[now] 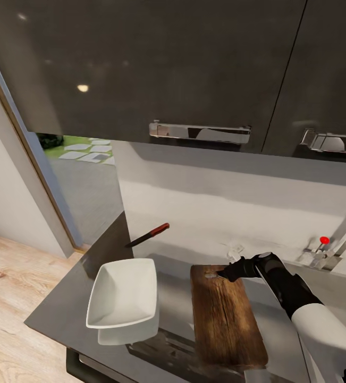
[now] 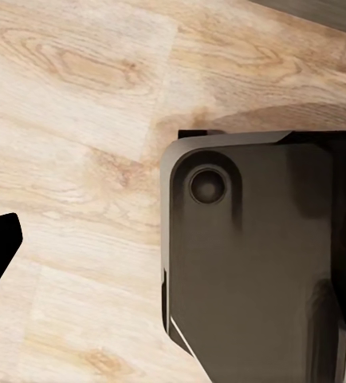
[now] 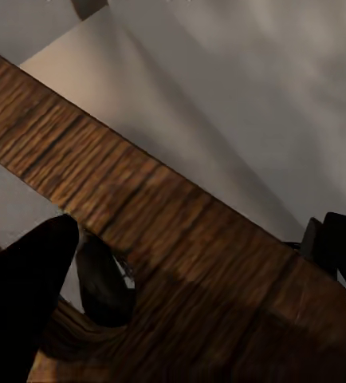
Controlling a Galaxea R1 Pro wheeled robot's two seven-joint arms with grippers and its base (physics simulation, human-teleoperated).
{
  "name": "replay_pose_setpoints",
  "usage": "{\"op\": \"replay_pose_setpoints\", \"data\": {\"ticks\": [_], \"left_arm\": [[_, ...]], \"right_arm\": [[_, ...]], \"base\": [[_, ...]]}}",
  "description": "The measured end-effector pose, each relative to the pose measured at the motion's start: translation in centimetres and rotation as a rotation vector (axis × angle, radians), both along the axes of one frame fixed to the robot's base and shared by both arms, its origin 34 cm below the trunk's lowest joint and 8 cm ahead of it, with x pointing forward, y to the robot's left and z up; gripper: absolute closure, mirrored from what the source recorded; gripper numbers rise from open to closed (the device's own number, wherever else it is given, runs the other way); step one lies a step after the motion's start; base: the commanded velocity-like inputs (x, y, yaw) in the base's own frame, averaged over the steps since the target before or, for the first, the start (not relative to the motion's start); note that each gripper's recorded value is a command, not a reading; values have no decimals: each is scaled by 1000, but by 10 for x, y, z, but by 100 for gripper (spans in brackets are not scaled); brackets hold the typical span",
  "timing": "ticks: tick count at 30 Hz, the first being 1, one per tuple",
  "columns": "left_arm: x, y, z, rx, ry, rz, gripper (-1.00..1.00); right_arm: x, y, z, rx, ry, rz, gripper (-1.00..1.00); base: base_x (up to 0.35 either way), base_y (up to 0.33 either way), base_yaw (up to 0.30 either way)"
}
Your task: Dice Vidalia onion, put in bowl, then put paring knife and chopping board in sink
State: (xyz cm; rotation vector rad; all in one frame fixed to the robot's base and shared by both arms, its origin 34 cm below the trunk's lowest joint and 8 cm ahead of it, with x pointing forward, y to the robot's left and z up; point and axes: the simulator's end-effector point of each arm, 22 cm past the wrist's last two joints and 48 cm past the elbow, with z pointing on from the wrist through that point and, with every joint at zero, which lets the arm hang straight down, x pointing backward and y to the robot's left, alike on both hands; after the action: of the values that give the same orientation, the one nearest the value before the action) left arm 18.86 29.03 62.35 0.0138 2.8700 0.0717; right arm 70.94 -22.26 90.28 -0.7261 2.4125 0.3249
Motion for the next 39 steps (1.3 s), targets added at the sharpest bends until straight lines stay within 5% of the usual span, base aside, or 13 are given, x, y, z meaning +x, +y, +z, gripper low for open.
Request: {"op": "replay_pose_setpoints", "data": {"ticks": [22,39], "left_arm": [[0,0,0,0,0,1,-100],[9,0,2,0,-24,2,-100]], "right_arm": [[0,-1,2,7,4,-9,100],[-2,-23,6,-17,12,-46,100]], "base": [[0,0,0],[0,0,0]]}}
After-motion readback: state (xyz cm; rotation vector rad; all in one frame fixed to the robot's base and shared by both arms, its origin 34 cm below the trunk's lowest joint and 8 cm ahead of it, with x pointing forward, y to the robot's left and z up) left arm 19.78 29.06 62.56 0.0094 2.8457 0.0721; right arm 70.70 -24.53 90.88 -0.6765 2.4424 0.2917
